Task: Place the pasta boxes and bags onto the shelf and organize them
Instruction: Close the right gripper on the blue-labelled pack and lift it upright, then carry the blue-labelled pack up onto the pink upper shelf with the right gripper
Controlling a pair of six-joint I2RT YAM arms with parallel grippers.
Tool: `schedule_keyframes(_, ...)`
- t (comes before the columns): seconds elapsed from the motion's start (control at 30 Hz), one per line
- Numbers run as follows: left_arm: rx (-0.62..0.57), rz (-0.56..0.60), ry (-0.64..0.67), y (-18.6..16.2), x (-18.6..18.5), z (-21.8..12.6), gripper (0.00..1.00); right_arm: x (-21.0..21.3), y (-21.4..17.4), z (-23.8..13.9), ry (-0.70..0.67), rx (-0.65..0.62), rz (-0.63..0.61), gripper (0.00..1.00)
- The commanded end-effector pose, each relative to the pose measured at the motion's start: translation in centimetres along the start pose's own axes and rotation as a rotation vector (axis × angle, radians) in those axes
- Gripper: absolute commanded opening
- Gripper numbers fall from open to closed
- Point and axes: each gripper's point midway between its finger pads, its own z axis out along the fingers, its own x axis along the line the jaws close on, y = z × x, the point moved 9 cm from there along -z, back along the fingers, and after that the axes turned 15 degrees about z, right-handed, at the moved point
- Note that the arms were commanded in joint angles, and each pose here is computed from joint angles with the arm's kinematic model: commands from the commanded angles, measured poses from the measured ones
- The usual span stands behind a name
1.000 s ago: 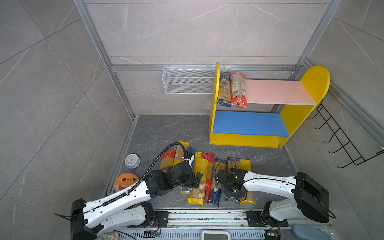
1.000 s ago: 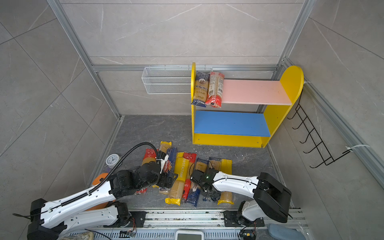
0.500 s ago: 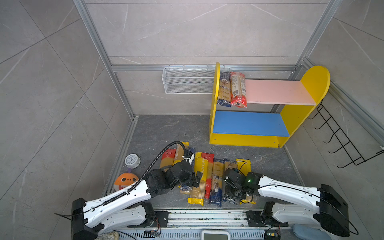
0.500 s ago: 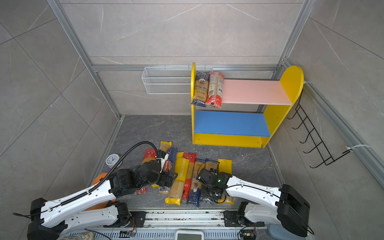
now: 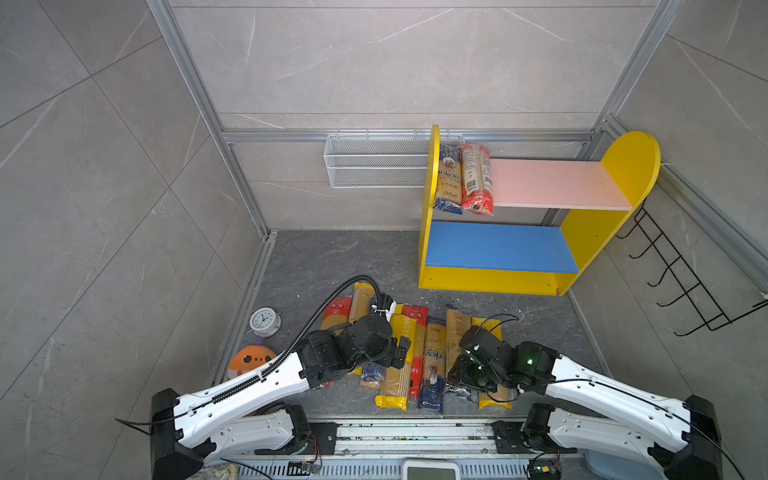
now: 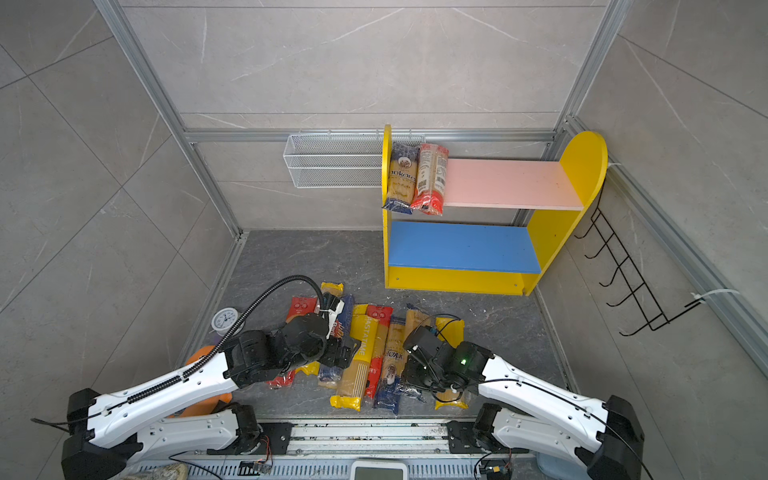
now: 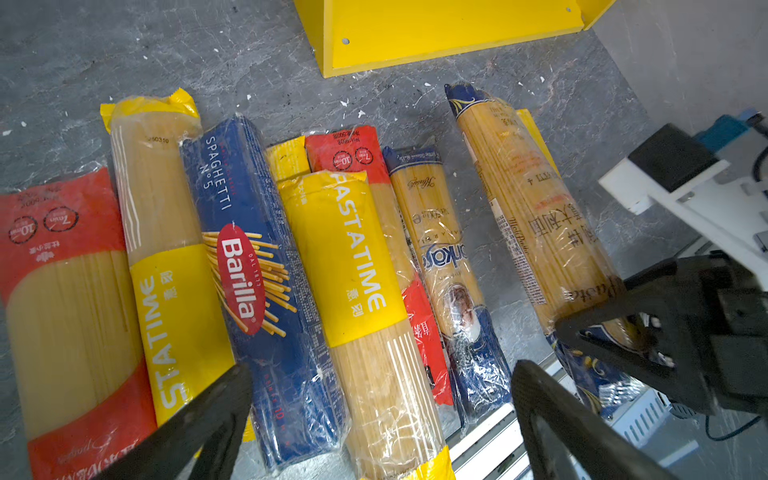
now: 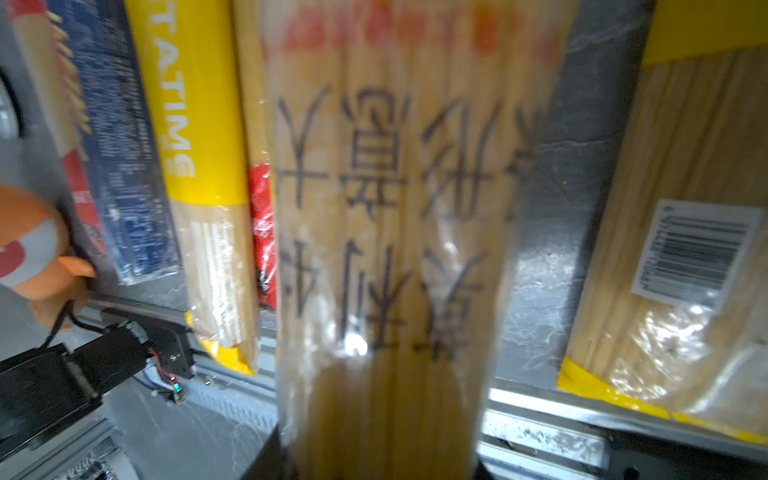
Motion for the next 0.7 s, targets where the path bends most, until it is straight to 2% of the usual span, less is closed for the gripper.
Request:
schedule_keyframes(0.0, -0.037, 0.038, 0.002, 1.7, -0.2, -0.6, 1.00, 2.3, 0.7, -4.3, 0.139, -0.095, -0.069, 0.00)
schedule_keyframes(0.23, -0.059, 0.048, -0.020, 3.3, -0.8, -0.3, 1.00, 2.5, 0.8, -11.0, 0.237, -0.195, -0.107, 0.00)
schedule_keyframes(0.67, -0.097, 0.111, -0.072, 8.3, -2.3, 0.2, 1.00, 3.2, 1.8, -23.7, 0.284, -0.479, -0.211, 0.00)
